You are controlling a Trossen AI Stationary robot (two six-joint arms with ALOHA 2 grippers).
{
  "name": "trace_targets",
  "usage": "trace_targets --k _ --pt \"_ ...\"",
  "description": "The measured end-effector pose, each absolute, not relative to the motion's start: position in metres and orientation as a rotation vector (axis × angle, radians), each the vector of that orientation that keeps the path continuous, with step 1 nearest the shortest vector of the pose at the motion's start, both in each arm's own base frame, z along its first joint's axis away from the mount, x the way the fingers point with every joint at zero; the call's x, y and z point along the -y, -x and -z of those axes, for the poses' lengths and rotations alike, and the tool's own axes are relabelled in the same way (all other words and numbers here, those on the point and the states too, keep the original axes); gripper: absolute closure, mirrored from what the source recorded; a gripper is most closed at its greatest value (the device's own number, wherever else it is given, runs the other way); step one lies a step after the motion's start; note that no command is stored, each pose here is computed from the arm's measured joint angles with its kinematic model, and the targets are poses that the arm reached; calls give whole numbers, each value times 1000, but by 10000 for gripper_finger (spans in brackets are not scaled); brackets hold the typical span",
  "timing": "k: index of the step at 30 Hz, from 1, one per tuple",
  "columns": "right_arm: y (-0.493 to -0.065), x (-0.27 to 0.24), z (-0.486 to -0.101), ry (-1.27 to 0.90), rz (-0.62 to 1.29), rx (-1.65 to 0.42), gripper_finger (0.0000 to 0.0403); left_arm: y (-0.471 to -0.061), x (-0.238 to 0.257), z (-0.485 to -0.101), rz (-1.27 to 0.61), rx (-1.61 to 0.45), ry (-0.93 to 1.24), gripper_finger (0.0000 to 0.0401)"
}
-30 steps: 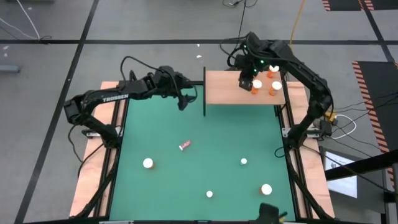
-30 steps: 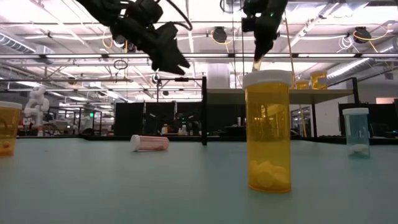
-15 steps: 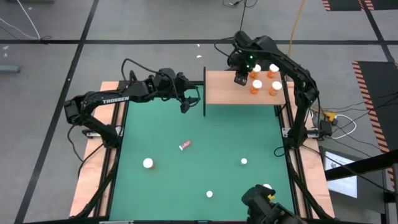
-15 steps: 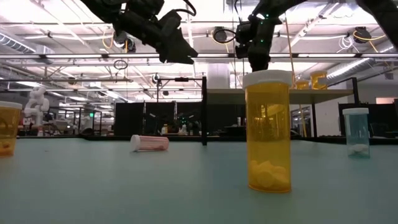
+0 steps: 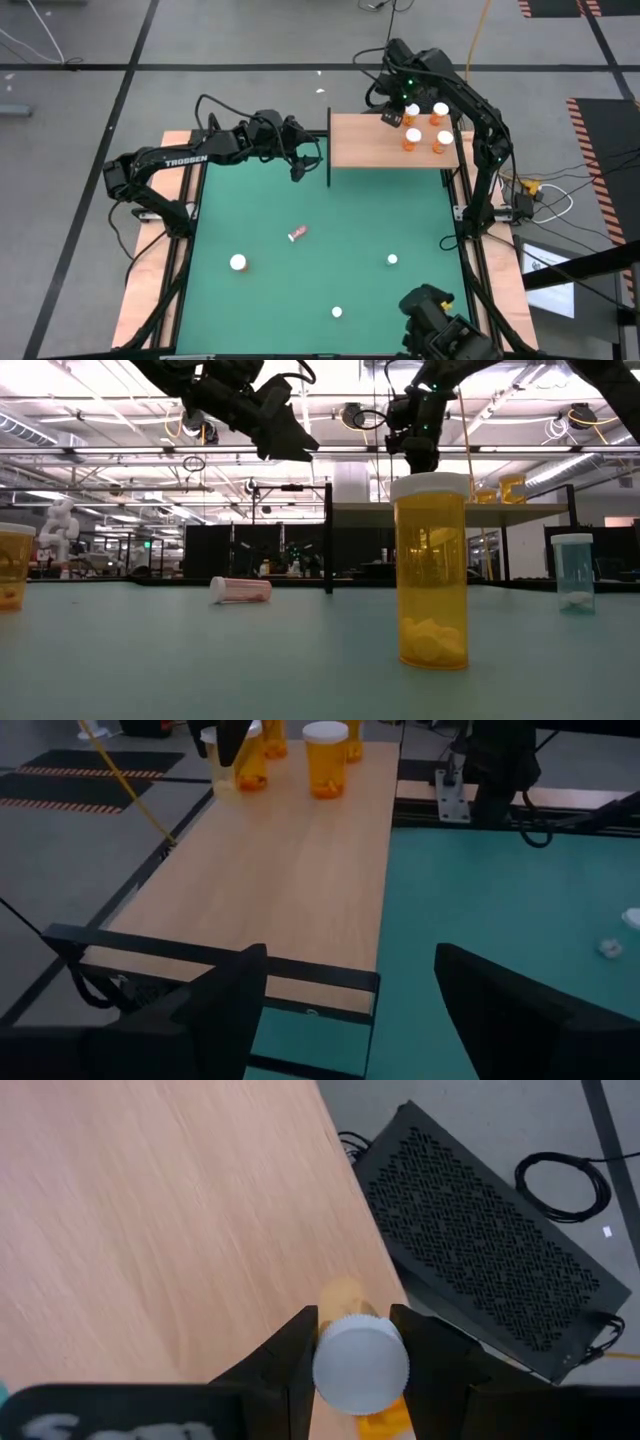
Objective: Pick and place medicine bottles onto shelf by color
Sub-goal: Put the yellow pill bottle on the shelf, then put the blue pill bottle on the shelf
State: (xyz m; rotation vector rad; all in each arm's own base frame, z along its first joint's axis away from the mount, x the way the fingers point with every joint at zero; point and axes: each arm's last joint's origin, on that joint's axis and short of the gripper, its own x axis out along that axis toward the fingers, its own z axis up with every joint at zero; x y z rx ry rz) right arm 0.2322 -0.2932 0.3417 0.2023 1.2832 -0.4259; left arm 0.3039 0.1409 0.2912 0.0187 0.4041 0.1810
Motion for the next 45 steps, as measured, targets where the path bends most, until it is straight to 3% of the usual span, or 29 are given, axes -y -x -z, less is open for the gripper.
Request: trace_targets --k 17,32,39,45 --pt "-236 291 -326 -242 419 -1311 287 -304 -141 -291 -182 -403 -10 114" --pt "-238 291 -328 -229 436 -1289 179 -304 -141 -292 -183 -396 -13 114" --pt "-241 263 -357 -98 515 -1282 159 -305 -140 -292 -181 -397 -13 114" --pt "-239 217 -399 -23 532 -1135 160 -307 -133 -291 -158 -408 -9 115"
